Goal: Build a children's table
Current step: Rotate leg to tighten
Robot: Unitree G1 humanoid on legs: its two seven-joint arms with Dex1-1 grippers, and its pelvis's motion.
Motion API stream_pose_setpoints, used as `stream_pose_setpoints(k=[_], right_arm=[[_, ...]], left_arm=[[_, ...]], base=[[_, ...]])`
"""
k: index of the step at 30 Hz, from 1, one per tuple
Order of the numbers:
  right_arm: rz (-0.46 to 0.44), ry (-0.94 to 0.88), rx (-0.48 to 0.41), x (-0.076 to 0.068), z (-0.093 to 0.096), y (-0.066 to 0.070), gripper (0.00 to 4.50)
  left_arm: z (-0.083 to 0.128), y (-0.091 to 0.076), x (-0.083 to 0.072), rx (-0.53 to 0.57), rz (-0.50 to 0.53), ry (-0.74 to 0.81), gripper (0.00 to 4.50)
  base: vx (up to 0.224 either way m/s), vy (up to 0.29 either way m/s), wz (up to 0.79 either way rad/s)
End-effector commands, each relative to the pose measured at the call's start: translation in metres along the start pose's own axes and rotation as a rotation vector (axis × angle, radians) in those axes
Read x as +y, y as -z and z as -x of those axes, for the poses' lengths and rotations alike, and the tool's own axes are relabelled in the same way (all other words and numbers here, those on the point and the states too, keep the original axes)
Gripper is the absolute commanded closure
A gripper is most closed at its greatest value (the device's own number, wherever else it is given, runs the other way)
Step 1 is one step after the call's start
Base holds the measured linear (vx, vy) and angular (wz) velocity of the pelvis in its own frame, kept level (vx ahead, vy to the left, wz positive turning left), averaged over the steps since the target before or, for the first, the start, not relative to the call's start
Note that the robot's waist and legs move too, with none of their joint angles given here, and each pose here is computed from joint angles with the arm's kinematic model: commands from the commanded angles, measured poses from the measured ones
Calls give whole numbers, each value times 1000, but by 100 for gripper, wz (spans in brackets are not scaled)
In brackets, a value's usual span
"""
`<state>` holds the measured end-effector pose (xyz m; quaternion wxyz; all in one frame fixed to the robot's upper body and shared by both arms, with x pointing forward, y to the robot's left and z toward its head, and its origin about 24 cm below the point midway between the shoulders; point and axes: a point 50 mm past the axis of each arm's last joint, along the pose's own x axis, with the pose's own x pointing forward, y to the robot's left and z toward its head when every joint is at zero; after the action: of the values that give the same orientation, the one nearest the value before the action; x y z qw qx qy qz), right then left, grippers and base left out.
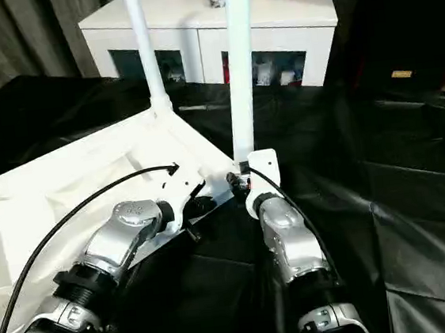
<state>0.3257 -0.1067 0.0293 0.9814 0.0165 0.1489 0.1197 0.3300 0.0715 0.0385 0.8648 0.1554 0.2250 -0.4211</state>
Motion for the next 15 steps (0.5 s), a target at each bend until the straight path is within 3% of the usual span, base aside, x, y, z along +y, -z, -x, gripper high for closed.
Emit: stream_pose_setpoints(k=[1,4,11,15], right_arm=[[9,-171,26,24,2,7,109],[83,-287,23,12,7,3,77],[252,-572,23,-24,27,-10,77],[279,-677,26,-29,35,-15,77]], left_arm=[[4,24,4,100,-12,-35,450],[12,29,2,99,-49,48,450],[38,33,-3,12,-131,281,450],[50,33,-6,16,-144,375,450]], base=[[0,0,0],[0,0,0],[0,0,0],[0,0,0]])
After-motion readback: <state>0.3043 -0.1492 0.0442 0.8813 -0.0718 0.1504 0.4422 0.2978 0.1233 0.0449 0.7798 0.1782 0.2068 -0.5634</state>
